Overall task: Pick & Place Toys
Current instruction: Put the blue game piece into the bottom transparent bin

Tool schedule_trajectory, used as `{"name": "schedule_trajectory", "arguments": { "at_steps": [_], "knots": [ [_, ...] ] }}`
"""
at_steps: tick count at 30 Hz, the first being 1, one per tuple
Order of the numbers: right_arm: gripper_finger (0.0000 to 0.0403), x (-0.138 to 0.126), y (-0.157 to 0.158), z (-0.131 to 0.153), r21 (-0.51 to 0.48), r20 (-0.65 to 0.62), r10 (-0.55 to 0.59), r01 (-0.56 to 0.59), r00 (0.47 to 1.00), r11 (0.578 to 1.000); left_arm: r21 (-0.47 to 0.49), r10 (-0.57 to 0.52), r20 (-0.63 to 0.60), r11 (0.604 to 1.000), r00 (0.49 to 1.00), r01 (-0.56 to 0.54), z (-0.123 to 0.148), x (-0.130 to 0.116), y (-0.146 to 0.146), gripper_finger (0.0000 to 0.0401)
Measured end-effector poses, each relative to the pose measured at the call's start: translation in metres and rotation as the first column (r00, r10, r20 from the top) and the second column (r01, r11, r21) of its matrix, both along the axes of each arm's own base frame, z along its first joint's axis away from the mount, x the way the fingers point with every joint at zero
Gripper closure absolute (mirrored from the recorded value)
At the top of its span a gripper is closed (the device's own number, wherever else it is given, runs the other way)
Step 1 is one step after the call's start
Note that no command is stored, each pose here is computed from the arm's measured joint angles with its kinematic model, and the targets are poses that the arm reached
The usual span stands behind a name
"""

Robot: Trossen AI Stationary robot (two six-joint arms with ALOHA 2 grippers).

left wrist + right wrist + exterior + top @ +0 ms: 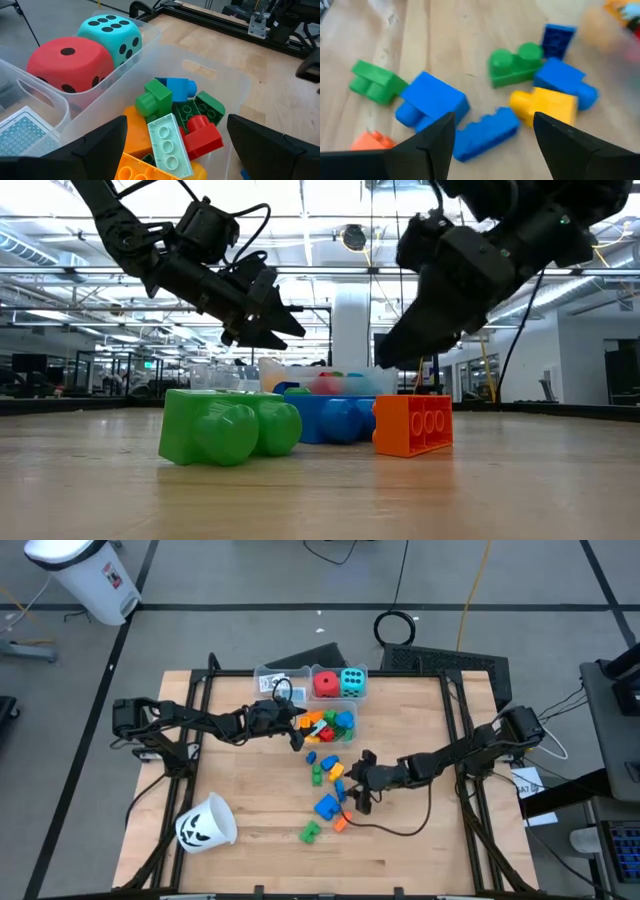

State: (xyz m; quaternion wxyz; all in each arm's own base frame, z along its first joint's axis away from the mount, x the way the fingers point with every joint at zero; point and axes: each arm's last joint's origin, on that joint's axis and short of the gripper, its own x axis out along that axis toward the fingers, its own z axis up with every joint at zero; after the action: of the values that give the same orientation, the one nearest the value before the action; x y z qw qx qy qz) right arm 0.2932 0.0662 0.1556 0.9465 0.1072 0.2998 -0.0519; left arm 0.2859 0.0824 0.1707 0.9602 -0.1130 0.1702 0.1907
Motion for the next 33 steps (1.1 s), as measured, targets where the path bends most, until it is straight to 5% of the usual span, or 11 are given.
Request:
{"name": "schedule_trajectory", "arguments": {
  "at_steps": [18,33],
  "knots": [
    [0.0163,0.024,0.014,-0.034,0.007,-0.213,0.04,-0.04,0.976,0.999,-0.014,0.033,0.004,0.999,0.999,-0.033,0.0,0.0,0.0,0.0052],
    [0.0249,0.025,0.011,-0.031,-0.072,-0.199,0.098,-0.114,0.975,0.991,-0.019,0.032,0.007,0.999,0.999,-0.032,0.0,0.0,0.0,0.0052]
  ]
}}
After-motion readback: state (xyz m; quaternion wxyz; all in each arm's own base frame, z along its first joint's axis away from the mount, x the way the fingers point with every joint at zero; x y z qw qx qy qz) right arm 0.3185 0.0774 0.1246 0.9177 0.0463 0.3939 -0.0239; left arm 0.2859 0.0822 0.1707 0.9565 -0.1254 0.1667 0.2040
